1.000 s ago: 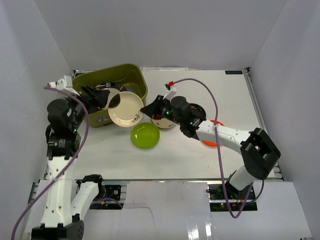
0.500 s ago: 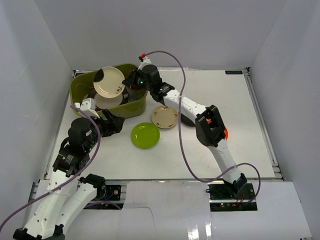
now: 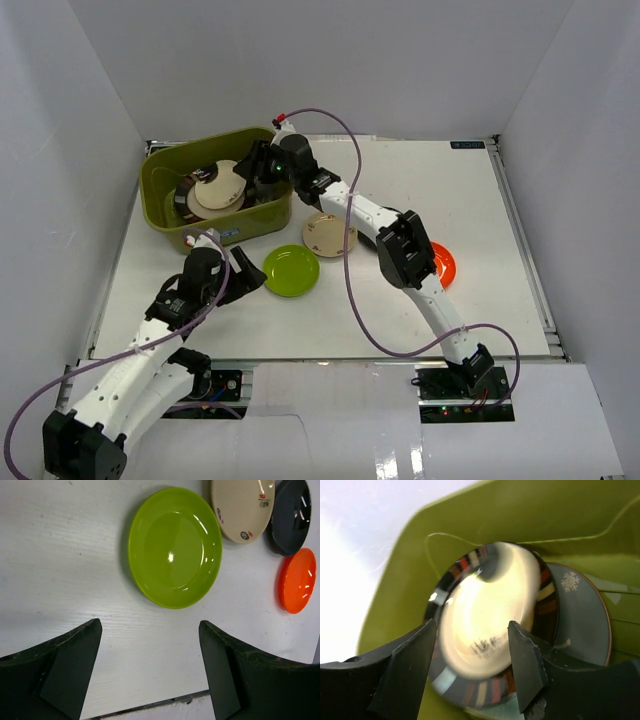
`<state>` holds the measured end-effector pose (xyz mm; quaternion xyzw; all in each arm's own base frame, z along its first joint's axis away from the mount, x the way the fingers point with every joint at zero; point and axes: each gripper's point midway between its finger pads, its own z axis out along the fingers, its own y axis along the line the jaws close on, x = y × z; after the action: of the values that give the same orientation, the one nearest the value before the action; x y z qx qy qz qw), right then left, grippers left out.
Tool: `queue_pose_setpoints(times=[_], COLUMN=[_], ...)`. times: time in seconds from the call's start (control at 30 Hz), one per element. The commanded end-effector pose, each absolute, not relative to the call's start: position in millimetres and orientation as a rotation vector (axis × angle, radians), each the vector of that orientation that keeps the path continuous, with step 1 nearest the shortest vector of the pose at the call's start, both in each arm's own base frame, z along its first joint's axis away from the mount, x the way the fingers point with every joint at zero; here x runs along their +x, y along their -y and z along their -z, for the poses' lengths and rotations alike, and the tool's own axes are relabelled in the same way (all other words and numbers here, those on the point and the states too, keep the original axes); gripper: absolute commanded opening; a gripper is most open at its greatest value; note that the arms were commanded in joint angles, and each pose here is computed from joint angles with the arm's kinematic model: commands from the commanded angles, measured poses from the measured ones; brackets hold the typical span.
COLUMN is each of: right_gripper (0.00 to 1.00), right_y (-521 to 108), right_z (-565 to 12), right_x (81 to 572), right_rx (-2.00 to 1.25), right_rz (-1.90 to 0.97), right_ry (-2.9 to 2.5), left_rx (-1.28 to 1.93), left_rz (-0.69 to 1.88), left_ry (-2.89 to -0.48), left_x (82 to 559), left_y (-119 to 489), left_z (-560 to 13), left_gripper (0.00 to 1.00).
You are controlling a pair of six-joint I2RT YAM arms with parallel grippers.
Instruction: Place the plates into the plastic bin on the countertop
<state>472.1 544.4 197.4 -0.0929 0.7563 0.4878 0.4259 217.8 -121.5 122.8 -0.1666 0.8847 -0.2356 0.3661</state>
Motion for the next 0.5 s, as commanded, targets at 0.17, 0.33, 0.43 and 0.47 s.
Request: queue_pose_setpoints(times=[0.17,0.33,0.43,0.47], right_gripper=[0.61,0.18,0.08,0.08], right_y=[-448,-368,-324,-315], right_z=[-316,-282,-229,-217], right_x=[417,361,334,327], right_rx=[-0.351,-0.316,-0.233,-0.217], right_rz=[-1.239,-1.190,-1.104,-1.084], right_ry=[-1.693,-1.736,-1.842,-1.865], left_rx=[-0.441,-0.389,-0.395,-0.397], left_rz=[0.722,0.725,0.682,0.663], left_ry=[-2.375,-2.412,-2.403,-2.410], left_x=[231,239,249,250], left_y=[152,165,164,163], left_z=[-80,-64,-60,-57], left_gripper=[0.90,0.88,0.83,0.81])
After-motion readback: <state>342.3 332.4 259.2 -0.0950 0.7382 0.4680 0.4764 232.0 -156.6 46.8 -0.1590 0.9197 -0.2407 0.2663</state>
